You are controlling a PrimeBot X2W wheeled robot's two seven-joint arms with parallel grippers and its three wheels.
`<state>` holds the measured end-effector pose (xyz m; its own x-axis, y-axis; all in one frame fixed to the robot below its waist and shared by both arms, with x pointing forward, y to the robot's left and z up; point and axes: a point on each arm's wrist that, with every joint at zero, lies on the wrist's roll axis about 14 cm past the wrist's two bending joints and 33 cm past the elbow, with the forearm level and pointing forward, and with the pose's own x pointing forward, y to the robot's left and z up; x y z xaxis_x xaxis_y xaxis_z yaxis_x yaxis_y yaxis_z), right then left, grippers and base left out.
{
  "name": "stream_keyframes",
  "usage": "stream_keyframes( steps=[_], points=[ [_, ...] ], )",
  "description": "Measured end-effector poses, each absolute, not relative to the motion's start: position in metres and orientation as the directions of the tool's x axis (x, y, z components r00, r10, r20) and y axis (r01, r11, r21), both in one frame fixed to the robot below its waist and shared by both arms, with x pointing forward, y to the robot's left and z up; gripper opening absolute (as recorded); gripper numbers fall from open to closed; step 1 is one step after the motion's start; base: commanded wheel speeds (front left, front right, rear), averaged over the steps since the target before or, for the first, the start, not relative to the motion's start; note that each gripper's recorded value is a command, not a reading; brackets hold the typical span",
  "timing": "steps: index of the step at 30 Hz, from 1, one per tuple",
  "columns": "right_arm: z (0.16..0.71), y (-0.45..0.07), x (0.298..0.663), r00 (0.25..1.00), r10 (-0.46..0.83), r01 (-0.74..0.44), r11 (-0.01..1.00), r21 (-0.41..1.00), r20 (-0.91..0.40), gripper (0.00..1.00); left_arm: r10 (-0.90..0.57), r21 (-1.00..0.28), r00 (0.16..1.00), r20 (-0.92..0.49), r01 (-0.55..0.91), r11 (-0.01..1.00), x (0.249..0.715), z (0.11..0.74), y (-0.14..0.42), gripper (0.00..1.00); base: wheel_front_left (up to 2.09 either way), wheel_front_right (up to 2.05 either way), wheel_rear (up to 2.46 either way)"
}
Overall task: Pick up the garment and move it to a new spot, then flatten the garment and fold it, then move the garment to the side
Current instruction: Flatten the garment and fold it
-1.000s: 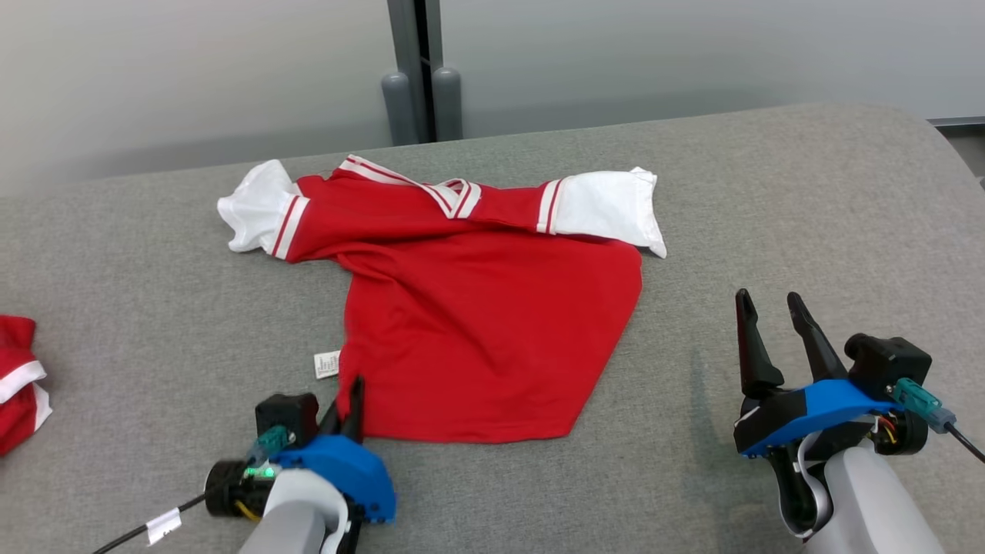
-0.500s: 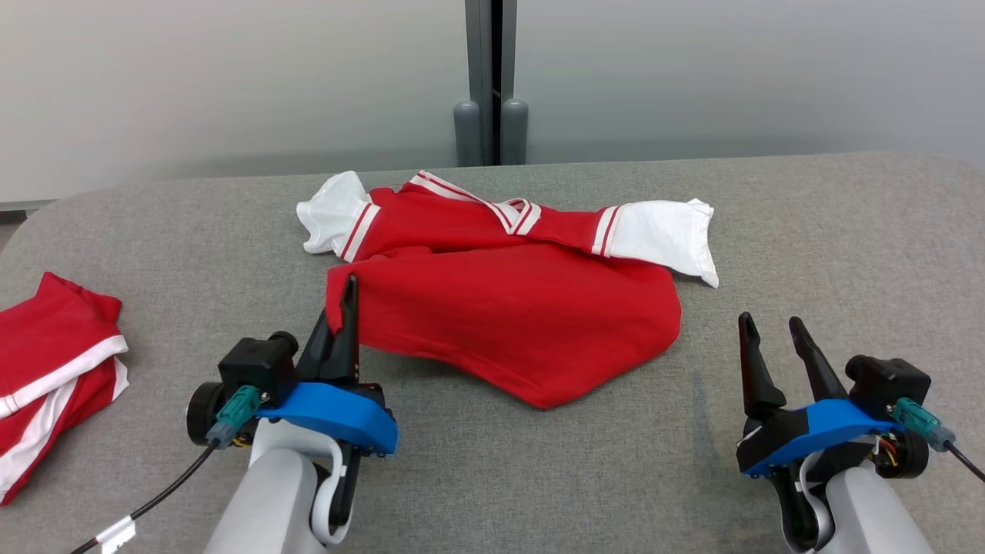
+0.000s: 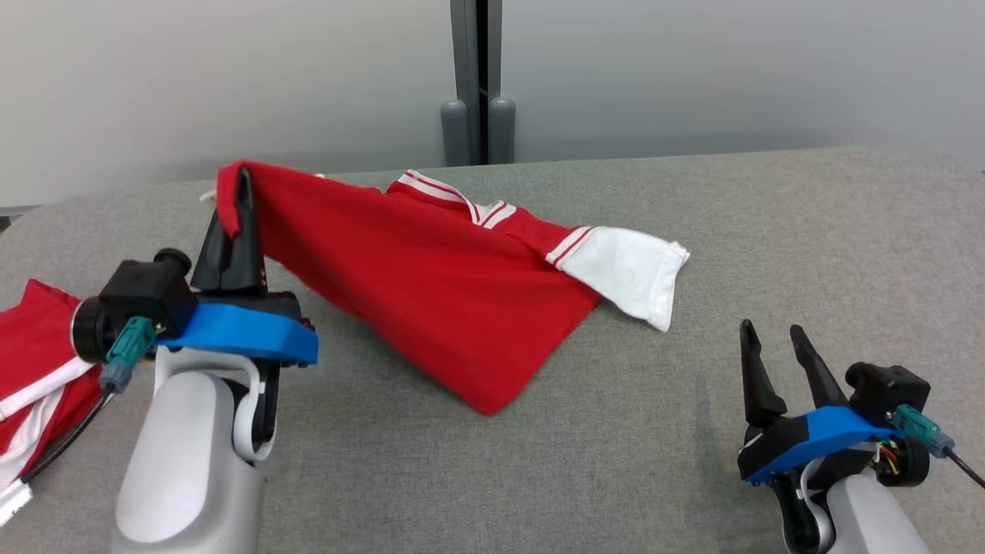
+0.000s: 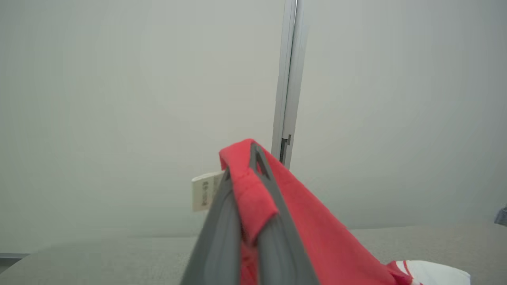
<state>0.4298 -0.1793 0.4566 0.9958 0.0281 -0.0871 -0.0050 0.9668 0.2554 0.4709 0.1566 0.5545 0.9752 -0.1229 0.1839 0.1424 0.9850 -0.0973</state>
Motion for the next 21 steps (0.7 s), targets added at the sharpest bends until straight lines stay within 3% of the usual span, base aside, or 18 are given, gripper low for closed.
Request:
stream_keyframes(
  steps=[10, 17, 21],
  points=[
    [0.465, -0.172, 0.418, 0.997, 0.043, -0.023, 0.960, 0.279, -0.068, 1.00, -0.256, -0.008, 0.861, 0.439, 0.289, 0.957, 0.442, 0.648, 0.112, 0.00, 0.00, 0.00, 0.00],
    [0.462, -0.170, 0.419, 0.996, 0.048, -0.024, 0.957, 0.288, -0.075, 1.00, -0.288, 0.011, 0.826, 0.484, 0.324, 0.946, 0.432, 0.663, 0.103, 0.00, 0.00, 0.00, 0.00],
    [0.453, -0.172, 0.419, 0.994, 0.041, -0.009, 0.956, 0.294, -0.100, 1.00, -0.297, 0.012, 0.850, 0.436, 0.325, 0.946, 0.447, 0.645, 0.105, 0.00, 0.00, 0.00, 0.00]
  ],
)
